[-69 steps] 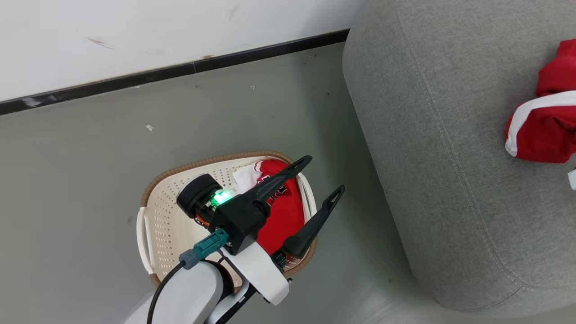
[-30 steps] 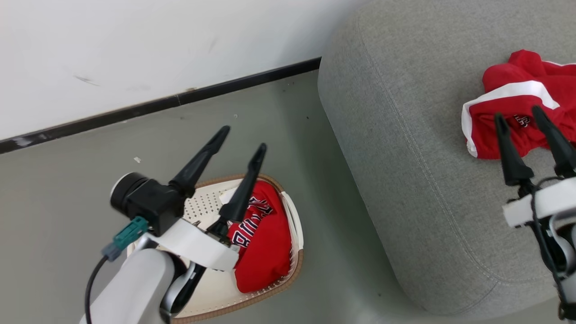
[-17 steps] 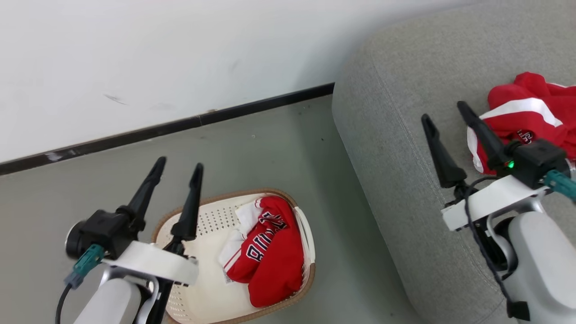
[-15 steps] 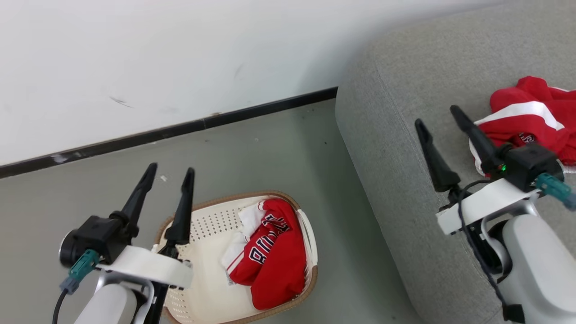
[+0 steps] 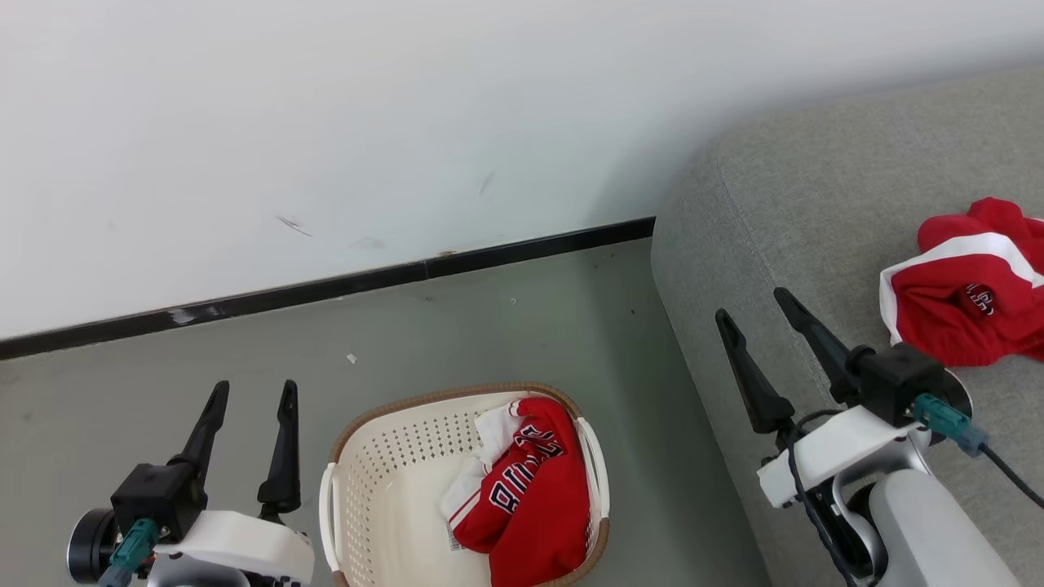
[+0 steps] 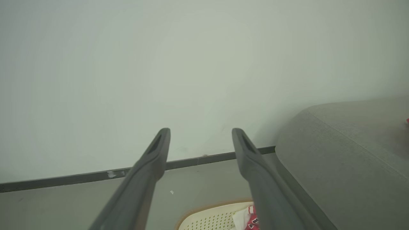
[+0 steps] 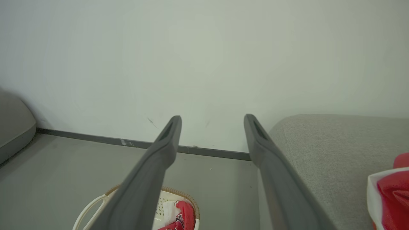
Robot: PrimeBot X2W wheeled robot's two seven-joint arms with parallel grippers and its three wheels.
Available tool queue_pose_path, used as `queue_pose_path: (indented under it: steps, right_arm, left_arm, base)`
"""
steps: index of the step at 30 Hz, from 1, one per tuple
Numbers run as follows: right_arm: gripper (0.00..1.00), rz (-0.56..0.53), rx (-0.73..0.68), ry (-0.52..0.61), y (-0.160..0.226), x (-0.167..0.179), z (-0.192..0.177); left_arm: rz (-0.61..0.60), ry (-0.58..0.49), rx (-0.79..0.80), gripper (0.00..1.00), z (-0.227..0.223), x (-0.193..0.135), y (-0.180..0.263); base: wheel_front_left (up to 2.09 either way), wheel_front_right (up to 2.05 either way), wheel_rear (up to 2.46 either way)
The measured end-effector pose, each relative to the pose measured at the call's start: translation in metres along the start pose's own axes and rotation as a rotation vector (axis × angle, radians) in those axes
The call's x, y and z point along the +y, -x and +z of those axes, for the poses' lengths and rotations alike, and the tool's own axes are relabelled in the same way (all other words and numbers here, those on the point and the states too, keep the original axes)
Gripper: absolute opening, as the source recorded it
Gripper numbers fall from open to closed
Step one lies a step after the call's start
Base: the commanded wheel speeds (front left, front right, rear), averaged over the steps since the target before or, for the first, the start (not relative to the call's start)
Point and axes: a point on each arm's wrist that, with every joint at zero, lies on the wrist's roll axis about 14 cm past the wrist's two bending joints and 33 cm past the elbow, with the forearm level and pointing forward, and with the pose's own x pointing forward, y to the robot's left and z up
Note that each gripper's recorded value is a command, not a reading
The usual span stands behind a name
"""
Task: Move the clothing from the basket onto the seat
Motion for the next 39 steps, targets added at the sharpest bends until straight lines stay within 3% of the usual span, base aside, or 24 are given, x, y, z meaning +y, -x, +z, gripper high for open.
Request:
queue_pose_path:
  steps: [16, 39]
  right_arm:
    - [1.0, -0.035, -0.018, -0.05, 0.029, 0.008, 0.006]
    - [1.0, -0.045, 0.008, -0.049, 0.066, 0.018, -0.001]
  left_arm:
    - [0.167, -0.039, -0.024, 1.0, 0.012, 0.039, 0.045]
    - [0.194, -0.048, -0.021, 1.0, 0.011, 0.045, 0.075]
  base:
    - [0.0, 0.0, 0.0]
    - [0.0, 0.0, 0.0]
